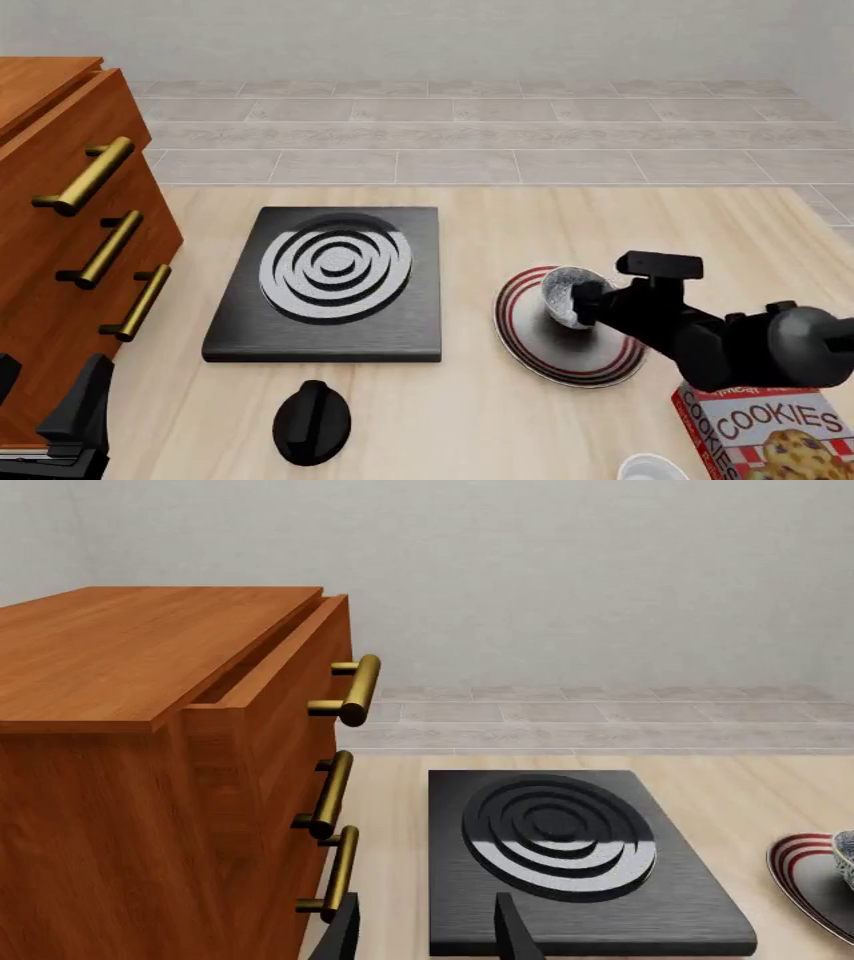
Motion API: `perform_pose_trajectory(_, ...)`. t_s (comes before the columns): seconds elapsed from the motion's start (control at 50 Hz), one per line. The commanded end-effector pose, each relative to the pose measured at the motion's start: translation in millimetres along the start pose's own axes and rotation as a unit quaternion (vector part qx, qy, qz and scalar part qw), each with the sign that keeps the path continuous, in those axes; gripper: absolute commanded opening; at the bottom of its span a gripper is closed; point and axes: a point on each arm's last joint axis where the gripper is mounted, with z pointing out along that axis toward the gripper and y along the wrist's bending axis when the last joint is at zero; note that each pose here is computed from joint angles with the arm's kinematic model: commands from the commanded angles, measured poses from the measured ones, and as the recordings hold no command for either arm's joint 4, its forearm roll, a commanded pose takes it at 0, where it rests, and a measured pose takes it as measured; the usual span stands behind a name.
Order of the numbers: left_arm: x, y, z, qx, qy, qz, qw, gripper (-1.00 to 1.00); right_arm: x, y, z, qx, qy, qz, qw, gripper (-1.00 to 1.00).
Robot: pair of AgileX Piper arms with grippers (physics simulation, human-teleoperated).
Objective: Pick the akita bowl on the stove and place it on the plate.
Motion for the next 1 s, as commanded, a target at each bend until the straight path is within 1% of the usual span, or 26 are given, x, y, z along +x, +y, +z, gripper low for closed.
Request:
perform_pose_trajectory(0.02, 0.0, 0.0, 0, 0.000, 0.000, 0.000, 1.0000, 1.00, -14, 1, -19, -0.002, -0.023, 0.005, 0.9997, 1.00)
perform_pose_trajectory(0.1, 0.0, 0.0, 0, 0.000, 0.000, 0.000, 1.0000, 1.00, -16, 2, -23, -0.004, -0.028, 0.005, 0.9996, 1.00)
perform_pose_trajectory(0.12, 0.0, 0.0, 0, 0.000, 0.000, 0.000, 1.0000, 1.00, -17, 4, -29, -0.008, -0.031, 0.007, 0.9995, 1.00)
perform_pose_trajectory(0.24, 0.0, 0.0, 0, 0.000, 0.000, 0.000, 1.0000, 1.00, -18, 5, -38, -0.011, -0.039, 0.002, 0.9992, 1.00)
perform_pose_trajectory(0.26, 0.0, 0.0, 0, 0.000, 0.000, 0.000, 1.0000, 1.00, -22, 2, -42, -0.006, -0.050, -0.006, 0.9987, 1.00)
perform_pose_trajectory(0.28, 0.0, 0.0, 0, 0.000, 0.000, 0.000, 1.0000, 1.00, -24, -1, -43, -0.001, -0.052, -0.009, 0.9986, 1.00)
perform_pose_trajectory(0.34, 0.0, 0.0, 0, 0.000, 0.000, 0.000, 1.0000, 1.00, -31, 4, -55, -0.008, -0.061, -0.011, 0.9980, 1.00)
perform_pose_trajectory(0.42, 0.0, 0.0, 0, 0.000, 0.000, 0.000, 1.0000, 1.00, -43, 9, -71, -0.015, -0.076, -0.020, 0.9968, 1.00)
perform_pose_trajectory(0.52, 0.0, 0.0, 0, 0.000, 0.000, 0.000, 1.0000, 1.00, -59, 16, -97, -0.025, -0.101, -0.027, 0.9942, 1.00)
perform_pose_trajectory(0.64, 0.0, 0.0, 0, 0.000, 0.000, 0.000, 1.0000, 1.00, -71, 22, -127, -0.036, -0.123, -0.037, 0.9911, 1.00)
perform_pose_trajectory(0.78, 0.0, 0.0, 0, 0.000, 0.000, 0.000, 1.0000, 1.00, -79, 27, -153, -0.046, -0.142, -0.050, 0.9876, 1.00)
perform_pose_trajectory(0.82, 0.0, 0.0, 0, 0.000, 0.000, 0.000, 1.0000, 1.00, -80, 28, -157, -0.048, -0.144, -0.051, 0.9871, 1.00)
perform_pose_trajectory(0.9, 0.0, 0.0, 0, 0.000, 0.000, 0.000, 1.0000, 1.00, -87, 32, -175, -0.056, -0.156, -0.063, 0.9842, 1.00)
perform_pose_trajectory(1.0, 0.0, 0.0, 0, 0.000, 0.000, 0.000, 1.0000, 1.00, -89, 34, -190, -0.064, -0.167, -0.069, 0.9816, 1.00)
